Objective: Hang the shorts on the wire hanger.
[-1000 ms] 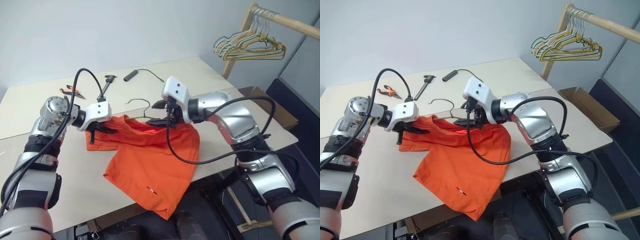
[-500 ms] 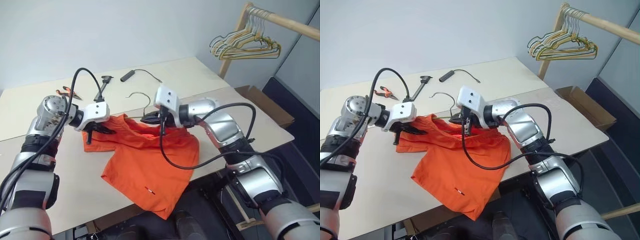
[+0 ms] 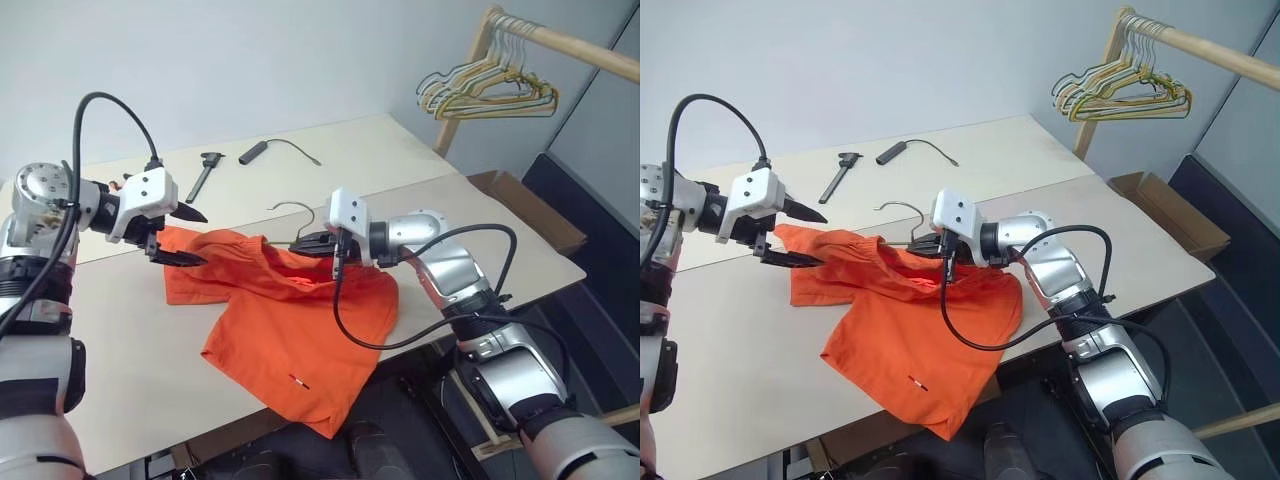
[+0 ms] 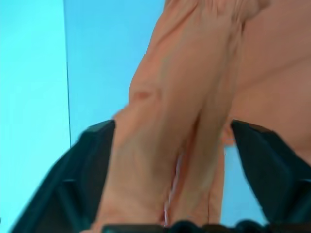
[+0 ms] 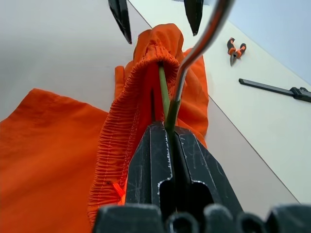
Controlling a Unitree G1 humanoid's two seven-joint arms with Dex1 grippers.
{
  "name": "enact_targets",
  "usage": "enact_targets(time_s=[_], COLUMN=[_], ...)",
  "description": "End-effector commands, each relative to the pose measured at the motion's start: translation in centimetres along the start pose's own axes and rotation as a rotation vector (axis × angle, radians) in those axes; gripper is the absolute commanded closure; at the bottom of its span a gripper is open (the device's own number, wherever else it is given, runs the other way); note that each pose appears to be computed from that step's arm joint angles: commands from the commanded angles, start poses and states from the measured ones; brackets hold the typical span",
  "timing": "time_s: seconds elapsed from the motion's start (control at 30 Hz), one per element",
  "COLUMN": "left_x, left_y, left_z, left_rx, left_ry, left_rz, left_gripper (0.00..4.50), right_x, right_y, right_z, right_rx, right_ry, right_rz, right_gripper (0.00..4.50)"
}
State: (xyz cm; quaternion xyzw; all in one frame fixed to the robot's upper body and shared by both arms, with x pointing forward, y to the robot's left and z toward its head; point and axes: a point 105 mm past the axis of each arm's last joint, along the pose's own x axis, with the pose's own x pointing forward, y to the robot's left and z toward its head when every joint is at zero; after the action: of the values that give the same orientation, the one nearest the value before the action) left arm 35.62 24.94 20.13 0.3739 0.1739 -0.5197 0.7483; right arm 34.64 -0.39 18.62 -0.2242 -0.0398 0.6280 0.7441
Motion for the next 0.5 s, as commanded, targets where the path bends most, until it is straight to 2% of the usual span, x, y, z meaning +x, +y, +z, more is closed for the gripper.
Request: enact_targets(time_s=[0.03,0.13,0.23,0.5], left_x=[-0.4,0.5,0.8,1.1], left_y=[0.2,0.3,0.5,1.3], left_z=[-1.2,-2.4,-2.8,-1.7], left_rx=[0.049,0.066,0.07,0.081], left_ry=[0.069,0.13,0.15,0.115], left_rz=[0.043,0.059,0.066,0.097], left_gripper=[0.02,0.02,0.61,3.22], right_x=[-0.9,-1.1,-1.2,-1.6], right_y=[-0.6,-0.5,-0.5,-0.3], right_z=[2.1,2.3,2.2,1.9], right_rx=[-0.048,-0.05,-0.05,-0.037], right_ry=[-0.071,-0.077,-0.073,-0.068], right_rz=[-0.021,-0.009,-0.008,-0.01], right_gripper=[4.5,4.5,4.5,4.5])
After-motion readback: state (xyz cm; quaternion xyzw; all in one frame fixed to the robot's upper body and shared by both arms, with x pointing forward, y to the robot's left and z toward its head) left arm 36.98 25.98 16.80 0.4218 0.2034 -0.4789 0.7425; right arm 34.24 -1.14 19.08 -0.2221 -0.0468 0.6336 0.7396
